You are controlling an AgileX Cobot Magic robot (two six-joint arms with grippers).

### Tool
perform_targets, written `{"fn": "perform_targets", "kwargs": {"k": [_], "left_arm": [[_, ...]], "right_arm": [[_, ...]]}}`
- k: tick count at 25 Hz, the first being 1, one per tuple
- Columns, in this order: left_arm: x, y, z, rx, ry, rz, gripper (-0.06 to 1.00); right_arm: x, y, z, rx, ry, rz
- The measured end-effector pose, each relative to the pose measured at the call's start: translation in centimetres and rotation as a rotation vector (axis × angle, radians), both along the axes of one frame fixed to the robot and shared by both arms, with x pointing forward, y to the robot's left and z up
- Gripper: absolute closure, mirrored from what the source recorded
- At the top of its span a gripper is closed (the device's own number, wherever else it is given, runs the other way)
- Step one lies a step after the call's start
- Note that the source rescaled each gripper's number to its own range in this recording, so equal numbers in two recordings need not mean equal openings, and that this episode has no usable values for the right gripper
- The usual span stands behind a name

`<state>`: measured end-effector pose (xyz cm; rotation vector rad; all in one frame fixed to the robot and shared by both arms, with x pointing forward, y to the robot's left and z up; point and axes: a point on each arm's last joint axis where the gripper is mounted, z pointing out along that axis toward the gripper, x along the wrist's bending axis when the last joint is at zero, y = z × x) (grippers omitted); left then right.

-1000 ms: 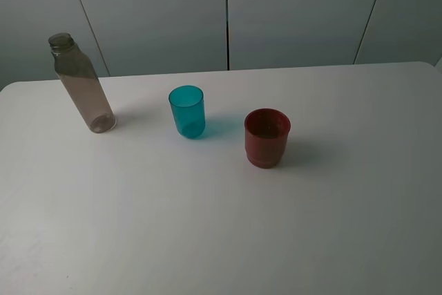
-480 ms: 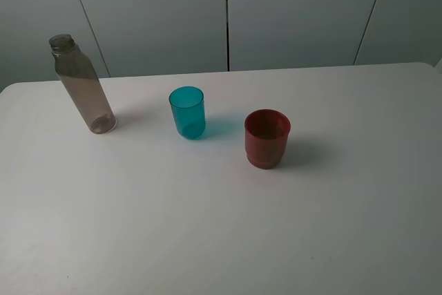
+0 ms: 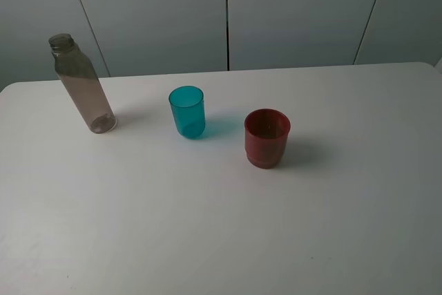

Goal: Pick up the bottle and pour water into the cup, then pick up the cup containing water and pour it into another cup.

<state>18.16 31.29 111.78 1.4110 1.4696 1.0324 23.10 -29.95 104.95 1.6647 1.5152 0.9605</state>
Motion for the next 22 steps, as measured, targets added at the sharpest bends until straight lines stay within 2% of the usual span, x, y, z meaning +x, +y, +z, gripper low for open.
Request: {"fn": "perform_targets", "kwargs": {"k": [8,15,22], "left_arm": [[3.6,-0.4,-5.9,0.031,0.251,-0.027,-0.06],[3.7,-0.4,-6.0,0.032,0.251,-0.028,-0.06],[4.9,-0.7,-6.4,0.024,0.18,-0.042,-0.06]], "right_arm": [[0.0,0.0,0.0,0.0,0.0,0.0],[0.0,0.0,0.0,0.0,0.0,0.0],[0.0,0.0,0.0,0.0,0.0,0.0]]}}
